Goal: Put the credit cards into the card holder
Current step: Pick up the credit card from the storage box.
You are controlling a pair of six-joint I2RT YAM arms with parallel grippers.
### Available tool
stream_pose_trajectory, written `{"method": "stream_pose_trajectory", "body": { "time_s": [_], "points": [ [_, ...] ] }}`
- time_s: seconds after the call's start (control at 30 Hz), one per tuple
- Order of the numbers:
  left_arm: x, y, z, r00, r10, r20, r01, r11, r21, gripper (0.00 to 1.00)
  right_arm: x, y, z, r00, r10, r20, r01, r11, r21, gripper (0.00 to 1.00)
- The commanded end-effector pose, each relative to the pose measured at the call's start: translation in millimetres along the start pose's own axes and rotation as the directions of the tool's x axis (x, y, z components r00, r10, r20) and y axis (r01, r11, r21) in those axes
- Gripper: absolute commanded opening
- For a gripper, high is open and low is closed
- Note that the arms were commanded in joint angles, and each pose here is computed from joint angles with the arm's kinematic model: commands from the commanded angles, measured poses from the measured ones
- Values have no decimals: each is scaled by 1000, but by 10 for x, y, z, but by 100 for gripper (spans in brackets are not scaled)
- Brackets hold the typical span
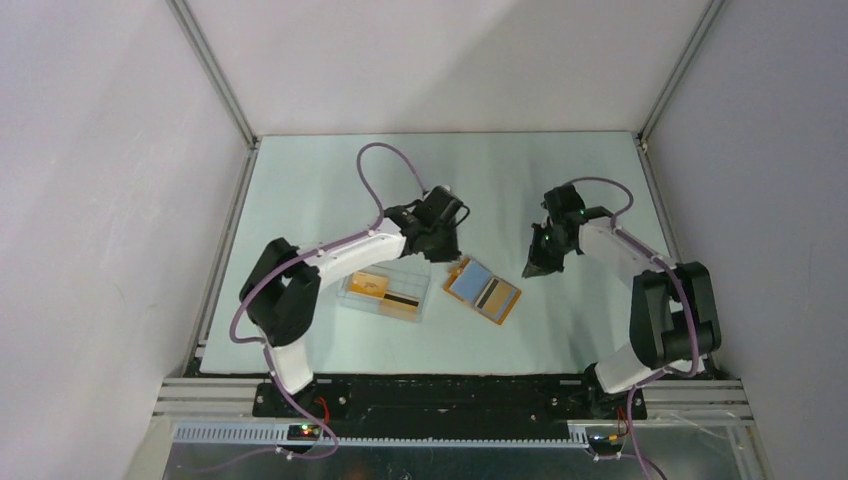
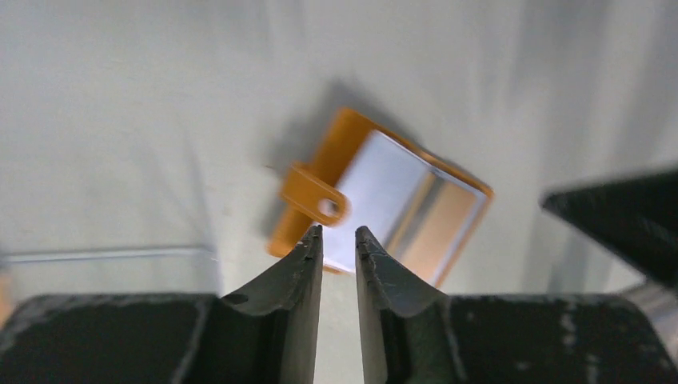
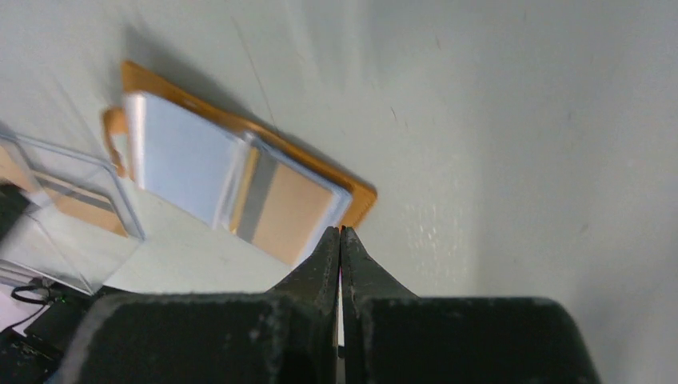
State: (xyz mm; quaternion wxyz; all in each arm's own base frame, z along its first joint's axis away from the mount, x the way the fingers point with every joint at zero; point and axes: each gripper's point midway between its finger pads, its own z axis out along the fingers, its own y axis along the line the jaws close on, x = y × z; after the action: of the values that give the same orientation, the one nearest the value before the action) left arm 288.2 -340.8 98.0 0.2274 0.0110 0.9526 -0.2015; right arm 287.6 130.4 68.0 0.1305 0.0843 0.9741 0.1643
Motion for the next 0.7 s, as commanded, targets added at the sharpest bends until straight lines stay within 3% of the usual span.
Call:
{"method": "stream_pose_trajectory", "body": {
  "time_s": [0.0, 0.13, 0.4, 0.67],
  "points": [
    [-170, 379, 118, 998, -36, 58, 43, 991, -126, 25, 353, -83, -36, 997, 47, -57, -48, 999, -18, 0],
    [-128, 538, 344, 999, -43, 20, 46, 975, -218, 22, 457, -136, -61, 997, 47, -64, -48, 999, -17, 0],
    [212, 618, 594, 993, -48, -110, 19, 968, -250, 19, 345, -100, -194, 996, 79, -37, -82, 993, -79, 0],
    [691, 334, 512, 981, -11, -194, -27, 981, -193, 18, 276, -38, -236, 996, 78, -37, -82, 992, -100, 0]
  ]
}}
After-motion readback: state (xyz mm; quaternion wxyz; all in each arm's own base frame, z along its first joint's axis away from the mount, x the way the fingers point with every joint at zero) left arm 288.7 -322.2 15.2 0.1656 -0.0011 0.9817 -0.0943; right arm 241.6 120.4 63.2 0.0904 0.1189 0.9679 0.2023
